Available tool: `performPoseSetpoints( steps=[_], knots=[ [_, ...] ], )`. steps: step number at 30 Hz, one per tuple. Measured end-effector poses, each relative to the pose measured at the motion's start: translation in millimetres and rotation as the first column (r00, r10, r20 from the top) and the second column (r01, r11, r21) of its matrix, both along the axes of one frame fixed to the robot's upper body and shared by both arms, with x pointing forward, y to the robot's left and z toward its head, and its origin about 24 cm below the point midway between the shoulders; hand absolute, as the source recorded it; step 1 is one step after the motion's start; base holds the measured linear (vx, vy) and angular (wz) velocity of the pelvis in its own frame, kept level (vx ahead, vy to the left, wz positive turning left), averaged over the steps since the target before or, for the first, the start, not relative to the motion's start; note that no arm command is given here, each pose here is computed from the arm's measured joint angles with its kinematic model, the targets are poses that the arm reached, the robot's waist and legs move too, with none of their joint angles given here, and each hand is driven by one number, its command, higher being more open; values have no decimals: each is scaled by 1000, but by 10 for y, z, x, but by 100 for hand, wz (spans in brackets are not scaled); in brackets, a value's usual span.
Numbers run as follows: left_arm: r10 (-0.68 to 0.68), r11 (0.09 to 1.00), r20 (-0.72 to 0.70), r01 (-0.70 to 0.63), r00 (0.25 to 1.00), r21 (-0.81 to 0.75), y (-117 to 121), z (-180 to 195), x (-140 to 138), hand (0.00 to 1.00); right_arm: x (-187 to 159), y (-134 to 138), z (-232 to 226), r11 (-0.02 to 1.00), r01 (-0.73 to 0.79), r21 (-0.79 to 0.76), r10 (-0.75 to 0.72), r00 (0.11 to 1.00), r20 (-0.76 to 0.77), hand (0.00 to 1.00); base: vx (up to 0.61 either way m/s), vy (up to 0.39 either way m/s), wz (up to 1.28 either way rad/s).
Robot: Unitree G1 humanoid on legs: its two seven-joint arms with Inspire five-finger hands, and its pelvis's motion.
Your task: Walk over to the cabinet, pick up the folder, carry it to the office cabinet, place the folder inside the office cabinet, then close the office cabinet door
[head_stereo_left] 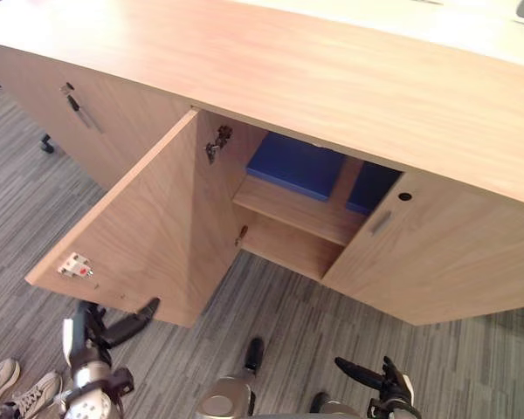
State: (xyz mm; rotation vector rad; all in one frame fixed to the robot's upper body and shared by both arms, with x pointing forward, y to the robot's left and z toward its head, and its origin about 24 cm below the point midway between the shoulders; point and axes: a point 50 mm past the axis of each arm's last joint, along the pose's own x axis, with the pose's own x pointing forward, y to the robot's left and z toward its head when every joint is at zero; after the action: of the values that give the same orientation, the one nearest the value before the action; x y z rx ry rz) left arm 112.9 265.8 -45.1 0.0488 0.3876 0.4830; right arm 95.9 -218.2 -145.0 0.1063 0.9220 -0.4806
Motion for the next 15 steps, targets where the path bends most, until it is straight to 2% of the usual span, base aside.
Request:
performPoseSetpoints(
  steps=[2,5,7,8,11,12,15],
  knots=[
    [-76,997,-119,74,990,-27,-180,-194,-122,100,29,15,9,1000,-2,2,2,1000,10,100,-62,30,-63],
    [-229,973,-276,215,933,-81,-478,-439,-251,100,82,40,30,1000,-26,-3,26,999,27,100,-28,28,-90],
    [-377,926,-299,365,877,-97,-707,-483,-205,100,112,77,34,998,-58,-8,58,998,30,100,-15,29,-104],
    [-407,913,-292,397,865,-94,-758,-479,-153,100,123,88,37,998,-68,-9,68,997,31,100,-13,18,-105],
    [-496,862,-225,507,839,-7,-870,-357,259,100,165,97,62,997,-77,-15,78,996,49,100,-3,6,-100],
    [-520,841,-179,537,835,66,-876,-242,521,100,173,81,72,997,-80,-24,81,995,52,100,23,-15,-57],
    [-534,823,-105,544,839,162,-854,-38,922,100,113,42,60,995,-91,-45,93,995,28,100,63,-37,-39]
  ],
)
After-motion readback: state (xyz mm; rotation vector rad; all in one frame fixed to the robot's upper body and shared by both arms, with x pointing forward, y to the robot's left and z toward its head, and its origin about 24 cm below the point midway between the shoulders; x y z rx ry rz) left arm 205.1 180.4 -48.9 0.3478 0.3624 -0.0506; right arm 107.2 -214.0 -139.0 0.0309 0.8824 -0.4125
